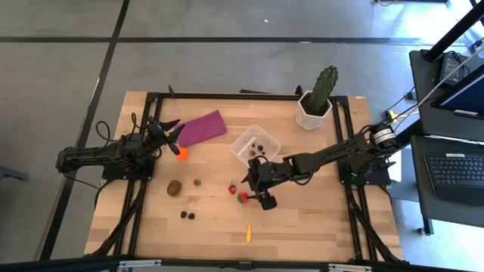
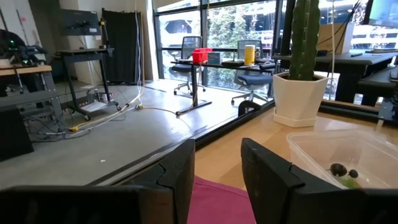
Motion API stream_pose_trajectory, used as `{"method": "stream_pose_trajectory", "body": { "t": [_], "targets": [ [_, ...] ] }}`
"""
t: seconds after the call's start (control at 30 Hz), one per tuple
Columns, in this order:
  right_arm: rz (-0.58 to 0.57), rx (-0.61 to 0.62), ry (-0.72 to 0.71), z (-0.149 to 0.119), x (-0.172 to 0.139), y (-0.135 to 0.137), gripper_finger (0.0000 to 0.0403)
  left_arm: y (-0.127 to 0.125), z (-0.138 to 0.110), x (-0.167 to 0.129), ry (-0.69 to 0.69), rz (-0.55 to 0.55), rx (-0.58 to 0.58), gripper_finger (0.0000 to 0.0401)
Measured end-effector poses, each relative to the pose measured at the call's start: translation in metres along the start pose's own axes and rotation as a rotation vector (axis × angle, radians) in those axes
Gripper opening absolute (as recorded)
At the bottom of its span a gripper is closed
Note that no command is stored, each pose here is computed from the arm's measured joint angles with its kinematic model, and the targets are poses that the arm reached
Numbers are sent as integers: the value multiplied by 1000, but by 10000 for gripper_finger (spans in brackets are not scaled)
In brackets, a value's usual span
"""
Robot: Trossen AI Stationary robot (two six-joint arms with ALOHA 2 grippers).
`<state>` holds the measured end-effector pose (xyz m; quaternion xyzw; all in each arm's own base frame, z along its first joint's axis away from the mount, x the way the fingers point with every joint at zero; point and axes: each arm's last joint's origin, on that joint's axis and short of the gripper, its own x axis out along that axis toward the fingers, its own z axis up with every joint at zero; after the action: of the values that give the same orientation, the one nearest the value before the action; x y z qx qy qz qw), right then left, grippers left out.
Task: Pick and placing Produce into tupperware
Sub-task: Put the right red strawberry into the transparent container
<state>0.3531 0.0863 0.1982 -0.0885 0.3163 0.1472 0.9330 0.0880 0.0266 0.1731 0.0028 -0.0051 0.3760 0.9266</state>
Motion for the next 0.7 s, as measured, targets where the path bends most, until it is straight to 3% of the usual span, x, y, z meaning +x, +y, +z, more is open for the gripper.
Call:
{"method": "stream_pose_trajectory", "body": {
  "t": [0.23,0.7],
  "targets": [
    [0,-20,-47,-1,13,1,287,0,0,0,0,0,0,124],
    [45,-34,72,-26,57,13,287,0,0,0,0,0,1,124]
  ]
}}
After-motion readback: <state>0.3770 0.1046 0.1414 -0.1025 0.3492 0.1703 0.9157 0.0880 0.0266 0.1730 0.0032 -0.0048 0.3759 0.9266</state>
